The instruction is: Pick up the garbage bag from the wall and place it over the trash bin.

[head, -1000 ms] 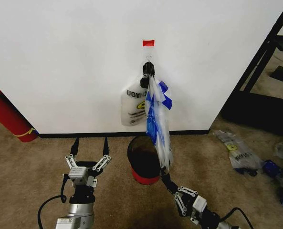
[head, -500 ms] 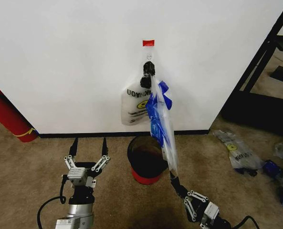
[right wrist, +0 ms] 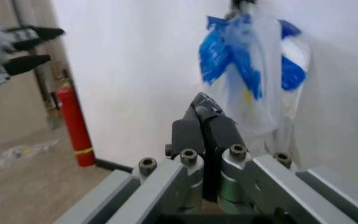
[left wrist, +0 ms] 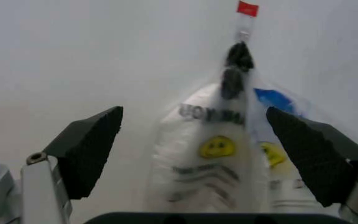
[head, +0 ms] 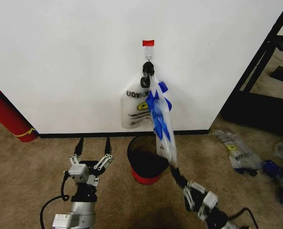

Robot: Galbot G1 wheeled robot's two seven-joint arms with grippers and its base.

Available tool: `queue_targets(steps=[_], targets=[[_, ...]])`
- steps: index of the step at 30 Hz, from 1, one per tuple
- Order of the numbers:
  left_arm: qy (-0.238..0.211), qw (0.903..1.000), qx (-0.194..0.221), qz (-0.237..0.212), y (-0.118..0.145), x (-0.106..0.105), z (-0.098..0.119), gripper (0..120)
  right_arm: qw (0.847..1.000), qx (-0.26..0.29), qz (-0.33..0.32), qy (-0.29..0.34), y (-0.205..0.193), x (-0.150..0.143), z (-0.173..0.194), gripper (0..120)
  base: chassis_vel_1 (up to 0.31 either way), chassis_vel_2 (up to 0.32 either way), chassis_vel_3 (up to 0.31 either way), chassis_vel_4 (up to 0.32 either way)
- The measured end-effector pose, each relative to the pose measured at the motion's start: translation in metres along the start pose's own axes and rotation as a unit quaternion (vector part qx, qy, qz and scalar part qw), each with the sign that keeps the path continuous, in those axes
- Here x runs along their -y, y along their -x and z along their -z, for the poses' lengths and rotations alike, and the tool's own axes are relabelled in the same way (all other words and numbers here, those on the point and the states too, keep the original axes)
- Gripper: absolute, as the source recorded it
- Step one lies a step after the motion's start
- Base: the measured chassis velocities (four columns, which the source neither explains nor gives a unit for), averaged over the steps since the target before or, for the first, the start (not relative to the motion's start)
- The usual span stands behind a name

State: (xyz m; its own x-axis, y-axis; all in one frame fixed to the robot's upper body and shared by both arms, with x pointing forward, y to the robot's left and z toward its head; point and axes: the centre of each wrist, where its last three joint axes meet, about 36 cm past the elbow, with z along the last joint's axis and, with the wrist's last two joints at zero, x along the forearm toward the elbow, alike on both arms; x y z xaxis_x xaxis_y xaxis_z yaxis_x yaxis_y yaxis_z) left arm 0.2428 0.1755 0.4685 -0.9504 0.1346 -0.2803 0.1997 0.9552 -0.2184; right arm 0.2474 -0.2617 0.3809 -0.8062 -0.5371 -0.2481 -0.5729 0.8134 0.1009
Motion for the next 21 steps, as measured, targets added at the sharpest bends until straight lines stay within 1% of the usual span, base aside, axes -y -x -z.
queue_targets(steps=[1,3,4,6,8,9,10,12,13,14,15,17,19,20,21], targets=[[-0.014,0.9998,-0.008,-0.01,0.005,0.002,0.004,90,1.0,-0.001,-0.008,0.004,0.003,0.001,0.0,0,0.0,0.0,0.0,0.0],[-0.02,0.9996,-0.013,-0.015,0.008,0.002,0.007,89,1.0,-0.002,-0.01,0.005,0.004,0.001,0.001,0,0.0,0.0,0.0,0.0],[-0.045,0.998,-0.027,-0.037,0.019,0.004,0.016,88,1.0,-0.005,-0.017,0.005,0.007,0.003,0.001,0,0.0,0.0,0.0,0.0],[-0.07,0.9942,-0.048,-0.066,0.031,0.006,0.028,88,1.0,-0.011,-0.02,-0.002,0.008,0.004,0.0,0,0.0,0.0,0.0,0.0],[-0.094,0.9876,-0.076,-0.1,0.043,0.011,0.037,88,0.999,-0.017,-0.028,-0.012,0.009,0.003,-0.001,0,0.0,0.0,0.0,0.0],[-0.1,0.9852,-0.085,-0.109,0.047,0.013,0.038,88,0.999,-0.017,-0.029,-0.014,0.01,0.003,-0.001,0,0.0,0.0,0.0,0.0],[-0.1,0.9852,-0.085,-0.109,0.047,0.013,0.038,88,0.999,-0.017,-0.029,-0.014,0.01,0.003,-0.001,0,0.0,0.0,0.0,0.0],[-0.123,0.9766,-0.113,-0.136,0.061,0.024,0.041,87,0.999,-0.02,-0.038,-0.022,0.014,0.003,-0.002,0,0.0,0.0,0.0,0.0],[-0.13,0.9738,-0.12,-0.144,0.068,0.028,0.042,87,0.999,-0.02,-0.04,-0.024,0.015,0.003,-0.003,0,0.0,0.0,0.0,0.0],[-0.131,0.9734,-0.12,-0.145,0.069,0.028,0.042,86,0.999,-0.02,-0.04,-0.024,0.015,0.003,-0.003,0,0.0,0.0,0.0,0.0],[-0.139,0.969,-0.127,-0.16,0.083,0.036,0.046,86,0.998,-0.022,-0.042,-0.03,0.016,0.004,-0.004,0,0.0,0.0,0.0,0.0],[-0.137,0.9662,-0.135,-0.171,0.103,0.044,0.045,82,0.998,-0.026,-0.044,-0.034,0.015,0.003,-0.006,0,0.0,0.0,0.0,0.0],[-0.136,0.9658,-0.138,-0.172,0.107,0.046,0.045,82,0.998,-0.027,-0.044,-0.034,0.014,0.003,-0.007,0,0.0,0.0,0.0,0.0],[-0.136,0.963,-0.154,-0.174,0.118,0.051,0.042,81,0.998,-0.03,-0.046,-0.037,0.011,0.003,-0.008,0,0.0,0.0,0.0,0.0],[-0.139,0.9617,-0.16,-0.174,0.121,0.052,0.042,79,0.998,-0.031,-0.047,-0.037,0.011,0.004,-0.008,0,0.0,0.0,0.0,0.0]])
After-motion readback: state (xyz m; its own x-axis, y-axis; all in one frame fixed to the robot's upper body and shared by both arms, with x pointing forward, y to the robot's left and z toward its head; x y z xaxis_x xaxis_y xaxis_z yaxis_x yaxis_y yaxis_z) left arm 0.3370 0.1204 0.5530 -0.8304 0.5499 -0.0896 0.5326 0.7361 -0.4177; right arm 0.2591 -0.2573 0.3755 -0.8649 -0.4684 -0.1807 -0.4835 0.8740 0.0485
